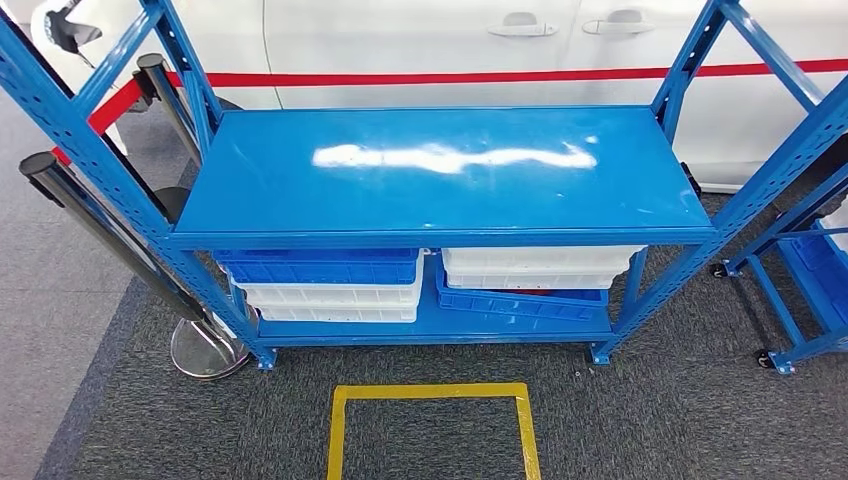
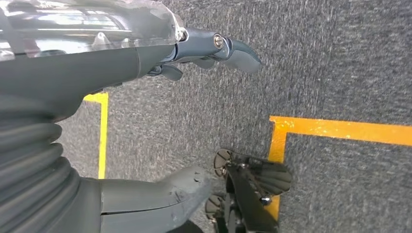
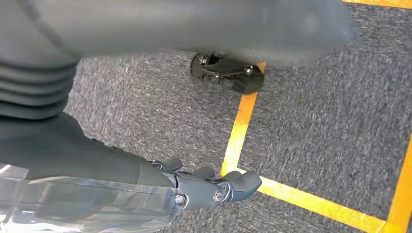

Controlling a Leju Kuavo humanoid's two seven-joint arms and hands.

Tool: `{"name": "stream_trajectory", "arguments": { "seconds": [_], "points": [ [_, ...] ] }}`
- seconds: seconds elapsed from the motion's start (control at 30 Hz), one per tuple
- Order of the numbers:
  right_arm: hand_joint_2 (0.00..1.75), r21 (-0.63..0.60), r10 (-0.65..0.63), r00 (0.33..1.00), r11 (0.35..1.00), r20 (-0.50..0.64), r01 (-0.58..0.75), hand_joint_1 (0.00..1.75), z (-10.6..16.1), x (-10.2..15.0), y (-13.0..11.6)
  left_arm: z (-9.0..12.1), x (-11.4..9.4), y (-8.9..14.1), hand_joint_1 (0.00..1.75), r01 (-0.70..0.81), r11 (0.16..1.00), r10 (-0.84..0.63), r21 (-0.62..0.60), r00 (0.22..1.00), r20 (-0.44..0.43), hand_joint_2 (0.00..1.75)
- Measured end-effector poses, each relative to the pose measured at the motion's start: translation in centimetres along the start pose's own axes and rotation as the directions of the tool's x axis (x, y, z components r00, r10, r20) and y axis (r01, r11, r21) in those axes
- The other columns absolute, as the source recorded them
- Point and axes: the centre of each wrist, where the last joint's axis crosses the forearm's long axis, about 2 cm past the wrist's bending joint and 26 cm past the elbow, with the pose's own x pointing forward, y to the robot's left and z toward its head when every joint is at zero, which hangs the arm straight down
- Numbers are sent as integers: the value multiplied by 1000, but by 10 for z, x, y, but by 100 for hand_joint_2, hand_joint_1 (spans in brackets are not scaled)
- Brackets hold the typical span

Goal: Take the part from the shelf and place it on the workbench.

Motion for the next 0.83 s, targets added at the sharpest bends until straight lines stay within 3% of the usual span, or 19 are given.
{"name": "stream_trajectory", "arguments": {
  "seconds": [0.27,0.43,0.57,0.63,0.77,0.83],
  "points": [
    [175,2,0,999,1000,-40,0,0,1,-2,1,1,0,-1,0,113,993,-113,-11,994,-5,175],
    [175,-13,-41,990,999,-135,39,0,8,-14,-2,-1,-7,8,0,199,980,-199,-31,980,-10,175],
    [175,-7,-91,972,996,-217,92,0,14,-26,-7,-2,-14,19,0,193,979,-195,-67,980,-28,0],
    [175,-5,-114,961,993,-252,116,0,16,-32,-10,-3,-17,24,0,187,979,-190,-85,981,-34,0],
    [0,2,-156,936,986,-315,165,0,21,-41,-18,-5,-21,35,0,171,977,-177,-124,983,-43,0],
    [0,5,-170,926,983,-337,182,0,22,-44,-20,-5,-22,39,0,165,976,-173,-139,984,-47,0]
  ]
}}
